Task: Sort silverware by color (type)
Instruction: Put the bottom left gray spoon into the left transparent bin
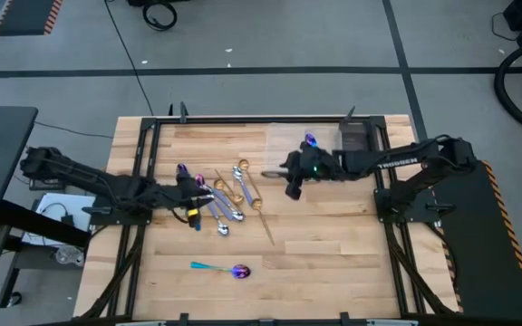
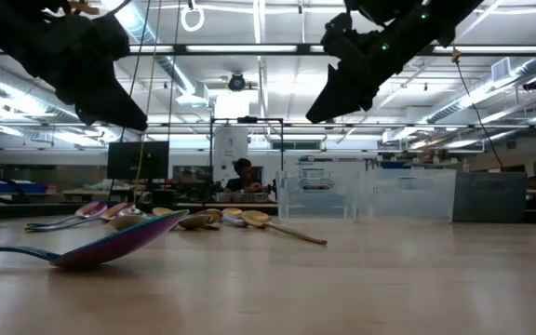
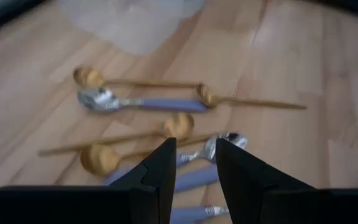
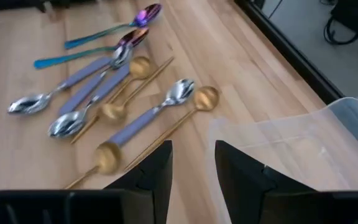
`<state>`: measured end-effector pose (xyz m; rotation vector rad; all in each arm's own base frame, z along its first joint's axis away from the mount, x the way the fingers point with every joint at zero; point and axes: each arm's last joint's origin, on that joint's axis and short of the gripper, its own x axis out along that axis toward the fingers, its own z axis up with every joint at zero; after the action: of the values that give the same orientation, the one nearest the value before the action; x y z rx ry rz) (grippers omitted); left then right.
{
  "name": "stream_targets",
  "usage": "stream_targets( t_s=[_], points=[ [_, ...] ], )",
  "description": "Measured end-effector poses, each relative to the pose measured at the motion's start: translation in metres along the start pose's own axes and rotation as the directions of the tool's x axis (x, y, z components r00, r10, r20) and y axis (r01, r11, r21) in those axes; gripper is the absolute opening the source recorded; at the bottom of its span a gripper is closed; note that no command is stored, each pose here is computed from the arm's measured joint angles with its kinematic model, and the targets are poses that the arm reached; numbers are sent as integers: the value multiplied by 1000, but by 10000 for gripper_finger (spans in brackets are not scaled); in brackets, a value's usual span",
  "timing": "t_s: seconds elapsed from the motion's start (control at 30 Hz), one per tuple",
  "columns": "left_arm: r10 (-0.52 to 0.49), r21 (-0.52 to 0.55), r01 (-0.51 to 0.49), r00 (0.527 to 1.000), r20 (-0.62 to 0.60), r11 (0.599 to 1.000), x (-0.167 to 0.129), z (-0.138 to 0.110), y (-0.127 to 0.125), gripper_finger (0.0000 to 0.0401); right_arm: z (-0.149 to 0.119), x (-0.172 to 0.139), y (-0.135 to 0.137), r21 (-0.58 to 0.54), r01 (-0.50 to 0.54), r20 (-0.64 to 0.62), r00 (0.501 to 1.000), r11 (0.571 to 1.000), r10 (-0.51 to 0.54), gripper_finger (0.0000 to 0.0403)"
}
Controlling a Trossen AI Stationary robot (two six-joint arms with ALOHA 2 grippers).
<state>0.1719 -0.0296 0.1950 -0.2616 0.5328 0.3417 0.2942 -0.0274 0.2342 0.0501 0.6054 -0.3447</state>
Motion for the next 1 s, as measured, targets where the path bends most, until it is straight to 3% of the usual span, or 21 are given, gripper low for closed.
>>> stream_targets(
  t_s=[0.17, 0.37, 0.5, 0.67, 0.83, 1.0],
  points=[
    [31, 24, -29, 995, -98, 999, 14, 0, -13, 121, -13, -2, 21, -41, -35, 16, 999, 999, 36, 130],
    [-30, 70, 47, 972, -234, 996, 22, 0, -31, 121, -29, -4, 40, -59, -118, 114, 986, 991, 124, 130],
    [13, 136, 33, 946, -324, 990, 27, -4, -38, 121, -39, -6, 46, -114, -144, 191, 968, 983, 164, 130],
    [58, 198, 28, 908, -415, 980, 31, -6, -46, 121, -49, -6, 49, -172, -148, 185, 966, 974, 179, 131],
    [107, 336, 67, 874, -474, 939, 32, -10, -48, 134, -63, -6, 49, -186, -160, 145, 971, 969, 189, 130],
    [150, 462, 112, 856, -494, 880, 35, -12, -44, 175, -72, -6, 49, -176, -164, 137, 972, 971, 189, 130]
  ],
)
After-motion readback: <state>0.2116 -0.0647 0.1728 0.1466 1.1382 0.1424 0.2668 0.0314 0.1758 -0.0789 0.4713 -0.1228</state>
